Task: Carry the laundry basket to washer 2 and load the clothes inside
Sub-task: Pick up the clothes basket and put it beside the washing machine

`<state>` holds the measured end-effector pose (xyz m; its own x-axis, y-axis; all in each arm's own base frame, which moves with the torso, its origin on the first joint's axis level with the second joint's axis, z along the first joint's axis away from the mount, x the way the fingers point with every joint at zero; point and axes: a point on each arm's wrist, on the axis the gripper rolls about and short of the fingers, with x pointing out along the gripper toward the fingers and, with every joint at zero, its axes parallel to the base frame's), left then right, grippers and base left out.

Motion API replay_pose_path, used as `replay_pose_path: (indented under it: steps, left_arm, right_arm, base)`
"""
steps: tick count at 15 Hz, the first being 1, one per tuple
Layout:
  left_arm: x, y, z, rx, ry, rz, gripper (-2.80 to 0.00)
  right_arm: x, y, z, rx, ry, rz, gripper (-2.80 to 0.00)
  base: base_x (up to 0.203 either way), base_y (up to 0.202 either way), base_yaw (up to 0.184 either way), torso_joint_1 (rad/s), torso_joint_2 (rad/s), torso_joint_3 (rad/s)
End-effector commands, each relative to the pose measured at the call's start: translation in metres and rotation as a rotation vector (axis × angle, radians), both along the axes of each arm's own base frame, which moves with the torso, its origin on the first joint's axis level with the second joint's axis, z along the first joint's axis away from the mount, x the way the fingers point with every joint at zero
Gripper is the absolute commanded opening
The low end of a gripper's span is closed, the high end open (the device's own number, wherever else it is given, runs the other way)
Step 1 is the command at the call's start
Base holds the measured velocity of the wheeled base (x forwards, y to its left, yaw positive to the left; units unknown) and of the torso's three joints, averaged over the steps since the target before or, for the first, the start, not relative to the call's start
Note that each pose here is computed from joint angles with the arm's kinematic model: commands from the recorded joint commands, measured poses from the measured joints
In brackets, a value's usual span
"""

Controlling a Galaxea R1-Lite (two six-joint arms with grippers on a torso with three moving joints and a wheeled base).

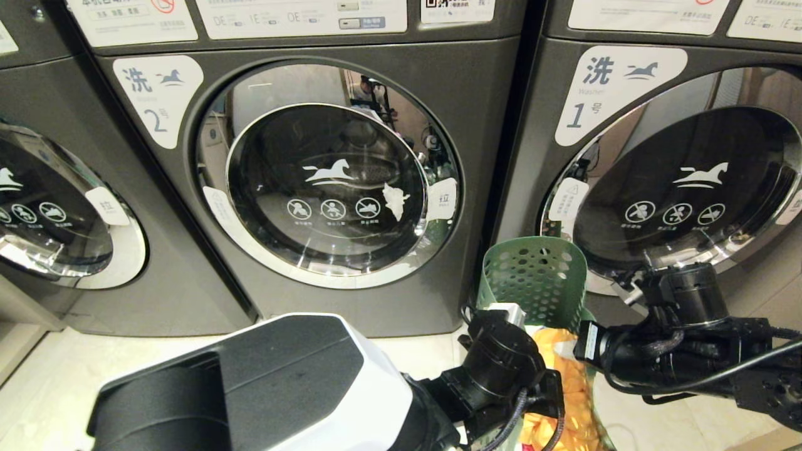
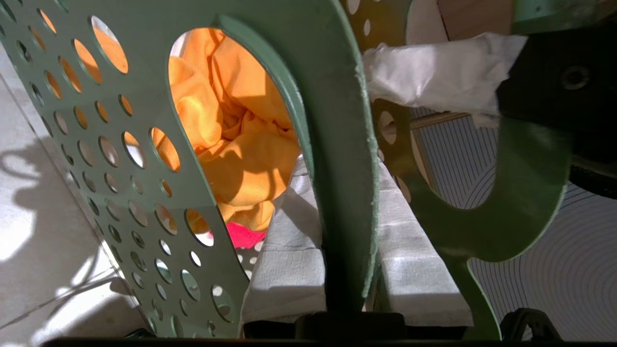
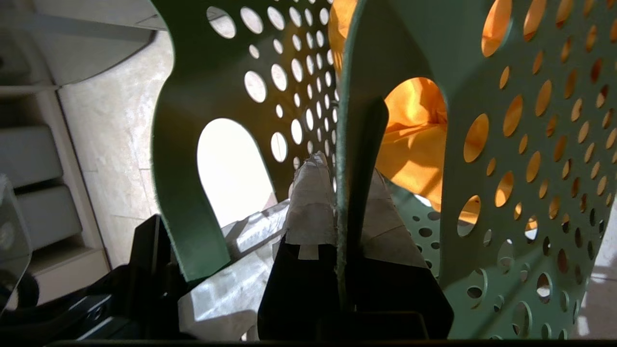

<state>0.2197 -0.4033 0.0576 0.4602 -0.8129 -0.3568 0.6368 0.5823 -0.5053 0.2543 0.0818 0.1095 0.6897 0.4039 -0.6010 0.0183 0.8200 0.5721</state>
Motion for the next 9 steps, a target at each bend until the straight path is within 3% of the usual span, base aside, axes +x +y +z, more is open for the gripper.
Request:
replay_pose_path:
  steps: [1,9]
  left_arm:
    - [0.003,-0.006,-0.013,0.011,0.009,-0.001,-2.80]
    - [0.012,-0.024,-0.027,0.053,0.033,-0.002,-2.80]
  right_arm:
    - [0.008,-0.003,-0.018,-0.011,0.053,-0.020,-2.80]
    - [0.029,-0.014,-0.039,-0.024,0.099,-0.074,-2.80]
  base:
    - [0.000,0.000,0.000,0.001,0.00,-0.202]
    - [0.000,0.000,0.000,0.005,0.00,-0.196]
